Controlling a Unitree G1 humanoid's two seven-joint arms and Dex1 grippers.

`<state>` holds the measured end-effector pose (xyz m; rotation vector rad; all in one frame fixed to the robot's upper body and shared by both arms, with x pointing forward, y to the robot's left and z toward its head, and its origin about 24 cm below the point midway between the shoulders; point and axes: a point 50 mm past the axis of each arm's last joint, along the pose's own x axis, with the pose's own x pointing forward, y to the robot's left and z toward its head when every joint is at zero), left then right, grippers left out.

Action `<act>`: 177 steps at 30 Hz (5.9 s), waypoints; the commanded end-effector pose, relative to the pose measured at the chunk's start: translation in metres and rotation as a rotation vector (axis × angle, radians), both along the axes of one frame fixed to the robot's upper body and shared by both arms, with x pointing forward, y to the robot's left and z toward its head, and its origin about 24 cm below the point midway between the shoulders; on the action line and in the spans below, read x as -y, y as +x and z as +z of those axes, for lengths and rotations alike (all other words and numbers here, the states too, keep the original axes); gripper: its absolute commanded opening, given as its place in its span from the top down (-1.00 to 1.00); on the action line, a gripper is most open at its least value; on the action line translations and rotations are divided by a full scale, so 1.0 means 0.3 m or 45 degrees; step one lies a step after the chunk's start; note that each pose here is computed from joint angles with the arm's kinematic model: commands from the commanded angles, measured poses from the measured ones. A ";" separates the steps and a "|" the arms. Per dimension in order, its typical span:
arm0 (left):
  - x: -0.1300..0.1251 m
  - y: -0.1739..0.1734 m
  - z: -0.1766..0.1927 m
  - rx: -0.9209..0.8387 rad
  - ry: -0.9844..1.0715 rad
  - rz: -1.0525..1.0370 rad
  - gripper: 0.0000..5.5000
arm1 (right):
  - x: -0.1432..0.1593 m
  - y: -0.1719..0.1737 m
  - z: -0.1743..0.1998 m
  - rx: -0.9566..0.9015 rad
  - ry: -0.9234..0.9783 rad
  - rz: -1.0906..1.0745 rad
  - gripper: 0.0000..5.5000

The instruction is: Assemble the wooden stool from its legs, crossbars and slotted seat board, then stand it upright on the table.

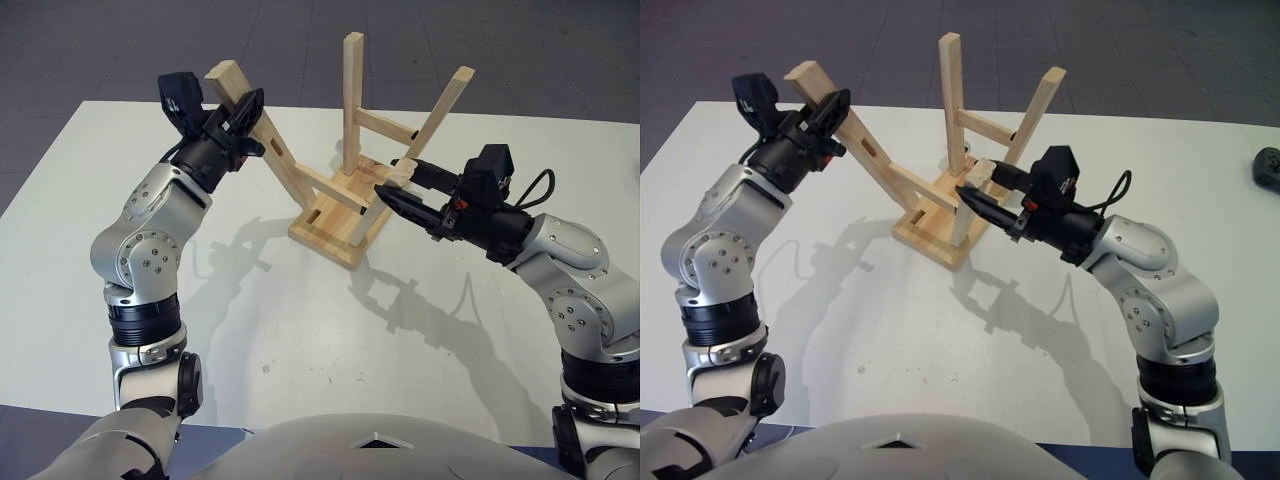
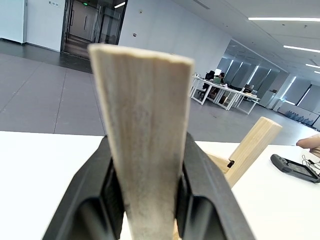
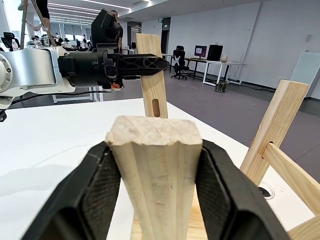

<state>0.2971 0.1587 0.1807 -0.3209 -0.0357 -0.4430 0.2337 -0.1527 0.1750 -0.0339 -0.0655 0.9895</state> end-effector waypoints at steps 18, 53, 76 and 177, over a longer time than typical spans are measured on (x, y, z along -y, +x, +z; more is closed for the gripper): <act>0.020 0.032 -0.058 -0.047 0.055 -0.098 0.63 | -0.022 -0.011 -0.052 -0.085 -0.031 -0.003 0.23; 0.054 0.027 -0.132 -0.129 0.194 -0.048 0.63 | -0.008 -0.053 -0.129 -0.150 -0.015 0.027 0.24; 0.085 0.032 -0.150 -0.050 0.230 -0.220 0.63 | -0.014 -0.043 -0.138 -0.165 -0.050 0.045 0.24; 0.115 -0.005 -0.033 0.134 0.117 -0.321 0.62 | 0.136 0.145 0.059 -0.236 0.425 -0.274 -0.96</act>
